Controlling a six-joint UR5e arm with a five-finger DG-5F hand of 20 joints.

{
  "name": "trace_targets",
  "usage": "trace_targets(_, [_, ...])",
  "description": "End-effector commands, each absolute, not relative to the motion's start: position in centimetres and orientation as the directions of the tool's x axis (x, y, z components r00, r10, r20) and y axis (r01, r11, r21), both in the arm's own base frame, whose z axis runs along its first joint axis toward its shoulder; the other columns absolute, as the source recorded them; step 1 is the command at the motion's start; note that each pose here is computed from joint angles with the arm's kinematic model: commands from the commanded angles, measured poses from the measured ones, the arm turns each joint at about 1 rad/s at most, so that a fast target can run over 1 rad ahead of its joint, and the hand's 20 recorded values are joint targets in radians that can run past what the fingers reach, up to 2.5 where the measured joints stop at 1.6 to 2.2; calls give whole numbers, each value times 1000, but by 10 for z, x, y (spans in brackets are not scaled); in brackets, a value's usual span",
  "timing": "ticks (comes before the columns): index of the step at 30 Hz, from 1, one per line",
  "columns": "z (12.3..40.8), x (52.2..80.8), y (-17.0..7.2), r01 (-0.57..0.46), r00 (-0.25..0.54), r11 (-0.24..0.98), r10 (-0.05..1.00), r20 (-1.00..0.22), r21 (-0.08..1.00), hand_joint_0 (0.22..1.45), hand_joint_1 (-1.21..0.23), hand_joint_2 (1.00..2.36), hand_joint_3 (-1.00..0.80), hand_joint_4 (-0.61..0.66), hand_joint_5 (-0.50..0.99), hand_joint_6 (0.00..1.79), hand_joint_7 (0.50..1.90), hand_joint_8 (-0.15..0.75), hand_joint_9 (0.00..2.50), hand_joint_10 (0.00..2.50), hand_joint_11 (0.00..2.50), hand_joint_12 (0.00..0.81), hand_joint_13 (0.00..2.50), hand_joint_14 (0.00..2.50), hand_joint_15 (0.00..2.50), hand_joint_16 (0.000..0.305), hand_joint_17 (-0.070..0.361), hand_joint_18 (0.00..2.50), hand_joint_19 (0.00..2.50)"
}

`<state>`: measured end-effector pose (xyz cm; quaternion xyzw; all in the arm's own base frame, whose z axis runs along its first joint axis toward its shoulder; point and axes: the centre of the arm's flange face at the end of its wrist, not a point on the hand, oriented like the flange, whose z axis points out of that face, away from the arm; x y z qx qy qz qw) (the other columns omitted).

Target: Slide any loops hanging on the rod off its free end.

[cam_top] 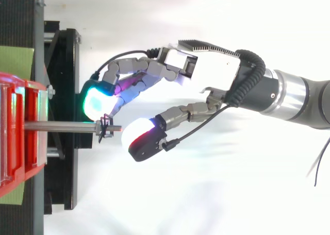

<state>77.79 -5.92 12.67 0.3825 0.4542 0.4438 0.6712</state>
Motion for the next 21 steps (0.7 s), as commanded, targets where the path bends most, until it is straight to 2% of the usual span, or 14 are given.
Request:
trace_targets(1, [130,779,-58,-262,196,313,944,-267,913,601,-670,1005,-431,209,-107,501,1213,278,878,9,258,327,752,7,195,44,100,795,511])
trace_targets(3, [132,780,-57,-275,201,315,943,-266,908,607,-675,1005,-422,204,-103,501,1236,276,879,12,253,326,753,7,192,44,100,796,513])
trace_targets(5, [134,781,-57,-290,208,320,941,-267,902,608,-681,1006,-418,205,-100,504,1278,272,953,13,372,325,761,8,210,44,99,808,528])
trace_targets(10, [135,782,-55,-295,215,340,934,-284,893,610,-707,1005,-438,202,-105,536,1226,266,946,13,376,326,765,8,216,44,99,817,527])
trace_targets(21, [138,787,-48,-308,215,342,934,-285,888,617,-728,1004,-436,201,-105,542,1222,269,927,13,365,324,763,8,219,44,99,820,527])
